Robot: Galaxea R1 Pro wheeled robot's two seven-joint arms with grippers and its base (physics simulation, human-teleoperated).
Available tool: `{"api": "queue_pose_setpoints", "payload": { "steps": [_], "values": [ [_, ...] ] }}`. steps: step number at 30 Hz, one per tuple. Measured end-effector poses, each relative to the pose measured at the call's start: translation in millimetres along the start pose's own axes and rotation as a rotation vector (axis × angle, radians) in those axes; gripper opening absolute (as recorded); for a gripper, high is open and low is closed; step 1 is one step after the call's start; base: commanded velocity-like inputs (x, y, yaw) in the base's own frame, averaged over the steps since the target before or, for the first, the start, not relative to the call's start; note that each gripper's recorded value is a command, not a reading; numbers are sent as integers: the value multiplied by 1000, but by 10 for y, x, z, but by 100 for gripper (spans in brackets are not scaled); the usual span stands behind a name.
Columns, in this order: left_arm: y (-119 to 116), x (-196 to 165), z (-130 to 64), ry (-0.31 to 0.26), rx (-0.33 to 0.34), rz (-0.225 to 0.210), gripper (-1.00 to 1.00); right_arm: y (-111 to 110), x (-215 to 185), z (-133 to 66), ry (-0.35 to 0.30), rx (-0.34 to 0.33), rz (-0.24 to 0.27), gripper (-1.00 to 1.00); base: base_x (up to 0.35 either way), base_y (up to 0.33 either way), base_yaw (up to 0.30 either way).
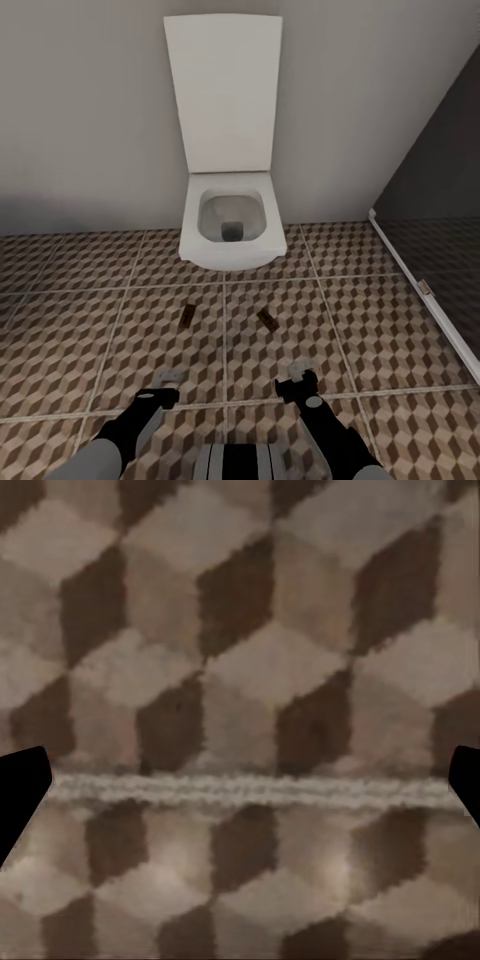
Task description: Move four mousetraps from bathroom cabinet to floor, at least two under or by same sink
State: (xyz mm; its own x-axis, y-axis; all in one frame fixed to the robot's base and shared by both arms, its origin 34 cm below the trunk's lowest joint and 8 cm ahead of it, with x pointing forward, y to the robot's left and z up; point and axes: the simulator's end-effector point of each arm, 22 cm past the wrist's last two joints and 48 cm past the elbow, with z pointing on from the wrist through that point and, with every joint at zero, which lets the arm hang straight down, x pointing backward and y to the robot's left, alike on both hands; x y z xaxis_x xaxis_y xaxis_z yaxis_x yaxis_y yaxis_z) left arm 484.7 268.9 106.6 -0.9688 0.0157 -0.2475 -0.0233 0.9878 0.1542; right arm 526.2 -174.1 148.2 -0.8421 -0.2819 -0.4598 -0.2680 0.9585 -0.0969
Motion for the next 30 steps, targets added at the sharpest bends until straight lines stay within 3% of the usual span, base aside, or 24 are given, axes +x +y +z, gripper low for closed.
{"api": "queue_pose_setpoints", "payload": {
  "steps": [14, 21, 30],
  "values": [
    [200, 342, -79, -70, -40, -16, 100, -428, 483, -88, -58, 39, -25, 100, 0, 0, 0],
    [423, 608, -163, -111, -78, -23, 100, -703, 599, -184, -105, 65, 2, 100, 0, 0, 0],
    [598, 444, -280, -201, -98, -39, 100, -890, 630, -303, -149, 59, 54, 100, 0, 0, 0]
  ]
}}
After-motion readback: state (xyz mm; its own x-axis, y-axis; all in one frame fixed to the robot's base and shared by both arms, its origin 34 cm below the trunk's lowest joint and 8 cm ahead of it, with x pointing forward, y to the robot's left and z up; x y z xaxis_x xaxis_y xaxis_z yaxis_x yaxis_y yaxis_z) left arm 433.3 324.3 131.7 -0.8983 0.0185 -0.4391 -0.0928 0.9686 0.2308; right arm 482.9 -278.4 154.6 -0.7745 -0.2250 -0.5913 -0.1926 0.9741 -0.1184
